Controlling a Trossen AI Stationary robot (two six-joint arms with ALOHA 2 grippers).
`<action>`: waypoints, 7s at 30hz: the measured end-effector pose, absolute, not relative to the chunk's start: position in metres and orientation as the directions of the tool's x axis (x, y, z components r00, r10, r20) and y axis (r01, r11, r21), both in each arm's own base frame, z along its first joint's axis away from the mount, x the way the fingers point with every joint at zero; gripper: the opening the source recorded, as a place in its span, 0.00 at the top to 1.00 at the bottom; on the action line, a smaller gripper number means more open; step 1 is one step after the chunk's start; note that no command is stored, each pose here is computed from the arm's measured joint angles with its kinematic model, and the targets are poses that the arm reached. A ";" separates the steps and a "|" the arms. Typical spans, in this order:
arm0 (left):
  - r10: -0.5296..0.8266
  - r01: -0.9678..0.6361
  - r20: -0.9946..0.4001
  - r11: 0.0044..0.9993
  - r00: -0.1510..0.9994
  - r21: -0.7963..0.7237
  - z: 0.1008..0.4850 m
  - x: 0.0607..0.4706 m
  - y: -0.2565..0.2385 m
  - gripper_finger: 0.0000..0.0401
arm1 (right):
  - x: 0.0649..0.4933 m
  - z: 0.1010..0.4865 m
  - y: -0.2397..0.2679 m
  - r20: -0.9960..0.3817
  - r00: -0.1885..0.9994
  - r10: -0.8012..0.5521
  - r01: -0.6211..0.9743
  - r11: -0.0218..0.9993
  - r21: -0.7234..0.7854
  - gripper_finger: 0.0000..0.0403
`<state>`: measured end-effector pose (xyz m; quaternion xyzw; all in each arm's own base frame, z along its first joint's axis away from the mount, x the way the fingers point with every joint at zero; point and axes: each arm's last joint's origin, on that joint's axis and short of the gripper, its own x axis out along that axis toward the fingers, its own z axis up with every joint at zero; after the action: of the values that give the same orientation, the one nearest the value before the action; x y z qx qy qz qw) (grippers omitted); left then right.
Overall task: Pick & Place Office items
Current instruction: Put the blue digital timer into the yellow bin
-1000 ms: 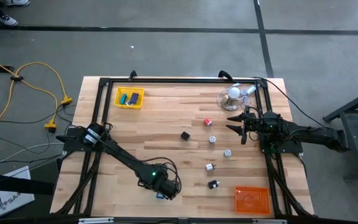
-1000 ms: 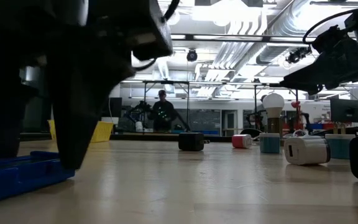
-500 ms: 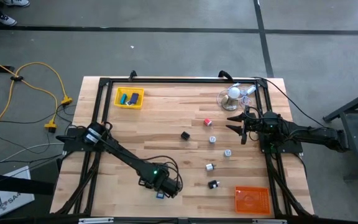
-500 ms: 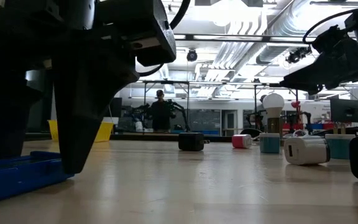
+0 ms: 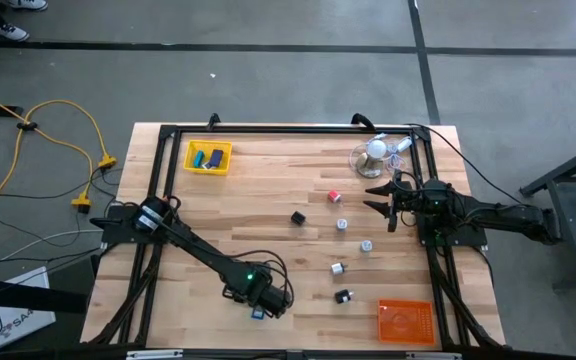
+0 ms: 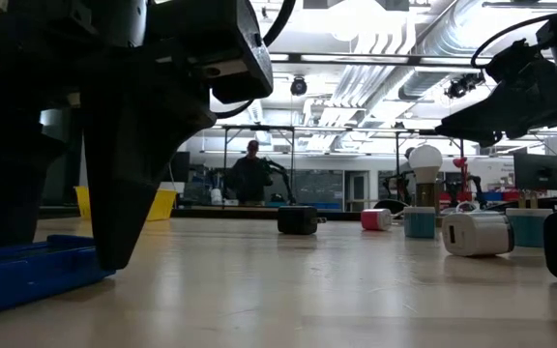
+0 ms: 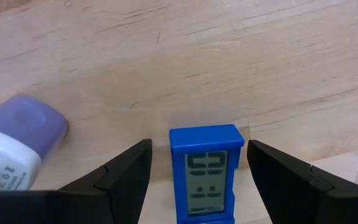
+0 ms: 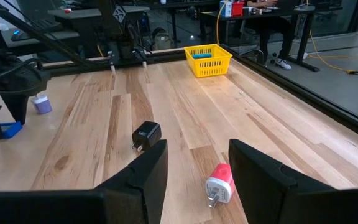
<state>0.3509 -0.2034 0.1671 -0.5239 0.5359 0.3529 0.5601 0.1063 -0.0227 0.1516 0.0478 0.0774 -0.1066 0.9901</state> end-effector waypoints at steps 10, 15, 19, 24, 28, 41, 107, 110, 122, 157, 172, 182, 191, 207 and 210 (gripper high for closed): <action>-0.158 -0.960 -0.974 0.203 0.161 -0.192 0.166 0.349 -0.203 0.54 | 0.106 0.152 -0.023 -0.163 0.965 -0.204 0.219 0.973 0.078 0.61; -0.156 -0.961 -0.975 0.204 0.159 -0.189 0.166 0.349 -0.202 0.58 | 0.106 0.152 -0.023 -0.163 0.965 -0.204 0.219 0.973 0.078 0.61; -0.156 -0.960 -0.975 0.204 0.159 -0.189 0.166 0.349 -0.202 0.59 | 0.106 0.152 -0.023 -0.163 0.965 -0.204 0.218 0.973 0.078 0.61; -0.156 -0.960 -0.975 0.204 0.159 -0.189 0.166 0.349 -0.202 0.59 | 0.106 0.152 -0.023 -0.163 0.965 -0.204 0.219 0.973 0.078 0.61; -0.164 -0.961 -0.974 0.205 0.153 -0.186 0.166 0.349 -0.202 0.59 | 0.106 0.152 -0.023 -0.163 0.965 -0.204 0.218 0.973 0.078 0.61; -0.166 -0.961 -0.975 0.206 0.150 -0.183 0.166 0.349 -0.202 0.59 | 0.106 0.152 -0.023 -0.163 0.965 -0.204 0.218 0.973 0.078 0.61; 0.042 -0.892 -0.989 0.439 0.143 -0.110 0.299 0.300 0.038 0.59 | 0.106 0.152 -0.023 -0.163 0.965 -0.204 0.218 0.973 0.078 0.61; 0.039 -0.902 -0.991 0.420 0.131 -0.102 0.298 0.295 0.058 0.59 | 0.106 0.152 -0.023 -0.163 0.965 -0.203 0.218 0.973 0.078 0.61; 0.040 -0.944 -0.991 0.311 0.127 -0.108 0.298 0.265 0.142 0.59 | 0.106 0.152 -0.023 -0.163 0.965 -0.204 0.218 0.973 0.078 0.61; 0.081 -0.989 -0.991 0.110 0.104 -0.095 0.250 0.157 0.257 0.59 | 0.106 0.152 -0.023 -0.162 0.965 -0.204 0.219 0.973 0.078 0.61; 0.150 -0.991 -0.986 0.128 0.067 -0.048 0.215 0.153 0.257 0.59 | 0.106 0.152 -0.023 -0.162 0.966 -0.204 0.218 0.973 0.078 0.61; 0.170 -0.990 -0.982 0.131 0.077 -0.055 0.204 0.153 0.257 0.59 | 0.106 0.152 -0.023 -0.162 0.966 -0.204 0.218 0.973 0.078 0.61; 0.157 -0.990 -0.985 0.135 0.071 -0.050 0.204 0.155 0.254 0.59 | 0.106 0.152 -0.023 -0.162 0.965 -0.204 0.219 0.973 0.078 0.61; 0.146 -0.991 -0.987 0.129 0.062 -0.043 0.203 0.155 0.252 0.59 | 0.106 0.152 -0.023 -0.162 0.965 -0.204 0.219 0.973 0.078 0.61; 0.147 -0.990 -0.987 0.136 0.060 -0.040 0.202 0.157 0.250 0.59 | 0.106 0.152 -0.023 -0.162 0.965 -0.204 0.218 0.973 0.078 0.61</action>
<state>0.1566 0.2504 0.2017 -0.4387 0.4801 0.4894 0.5810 0.1063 -0.0227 0.1517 0.0479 0.0768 -0.1066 0.9902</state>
